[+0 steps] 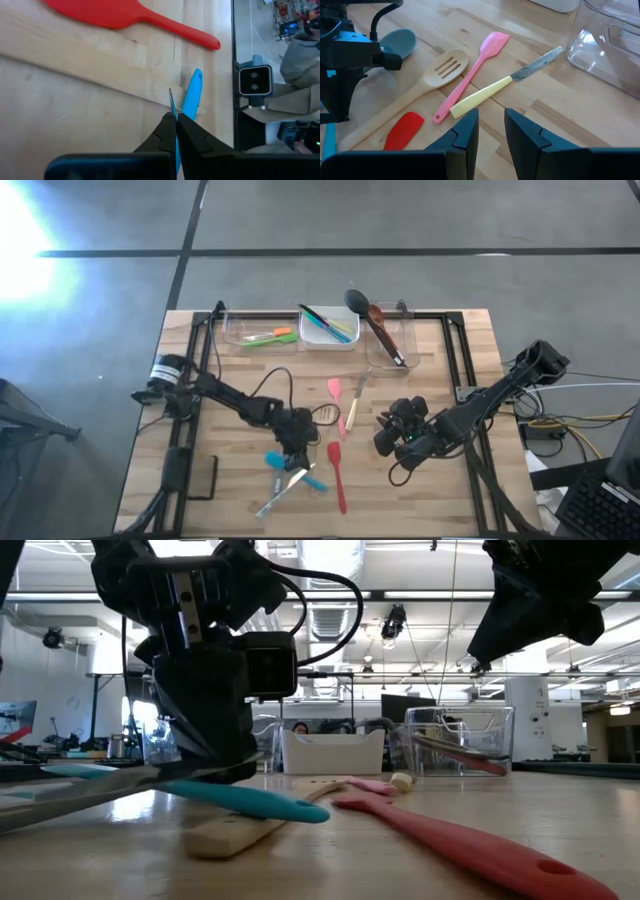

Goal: Pick & Place Kitchen Items
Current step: Put the blue knife into the white bin

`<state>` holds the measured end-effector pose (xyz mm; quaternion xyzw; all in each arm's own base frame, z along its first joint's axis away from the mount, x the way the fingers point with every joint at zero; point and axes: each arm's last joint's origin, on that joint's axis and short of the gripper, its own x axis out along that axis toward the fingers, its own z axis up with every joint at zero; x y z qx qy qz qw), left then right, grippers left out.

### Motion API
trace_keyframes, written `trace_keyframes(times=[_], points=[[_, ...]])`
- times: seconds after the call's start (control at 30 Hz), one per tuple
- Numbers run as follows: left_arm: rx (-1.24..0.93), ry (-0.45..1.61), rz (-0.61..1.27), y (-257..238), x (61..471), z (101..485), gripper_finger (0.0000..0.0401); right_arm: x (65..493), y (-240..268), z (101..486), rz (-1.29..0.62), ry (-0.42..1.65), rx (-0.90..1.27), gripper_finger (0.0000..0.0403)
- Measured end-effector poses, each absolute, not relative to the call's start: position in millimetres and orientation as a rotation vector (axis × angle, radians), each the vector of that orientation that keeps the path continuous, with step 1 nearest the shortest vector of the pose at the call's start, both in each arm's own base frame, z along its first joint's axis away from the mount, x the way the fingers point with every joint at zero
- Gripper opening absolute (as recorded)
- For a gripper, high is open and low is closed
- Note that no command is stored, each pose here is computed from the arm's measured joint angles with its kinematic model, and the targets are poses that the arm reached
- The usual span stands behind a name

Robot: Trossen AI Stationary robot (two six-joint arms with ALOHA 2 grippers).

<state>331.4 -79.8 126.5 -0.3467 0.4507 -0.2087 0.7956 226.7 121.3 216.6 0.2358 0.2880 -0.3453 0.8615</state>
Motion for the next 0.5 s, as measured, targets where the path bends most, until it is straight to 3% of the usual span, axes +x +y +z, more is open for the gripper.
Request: trace_keyframes(times=[0.5], points=[[-0.937, 0.947, -0.547, -75.9, 331.7, 152.9, 0.0, 226.7, 121.3, 216.6, -0.723, 0.606, 0.493, 0.0075]])
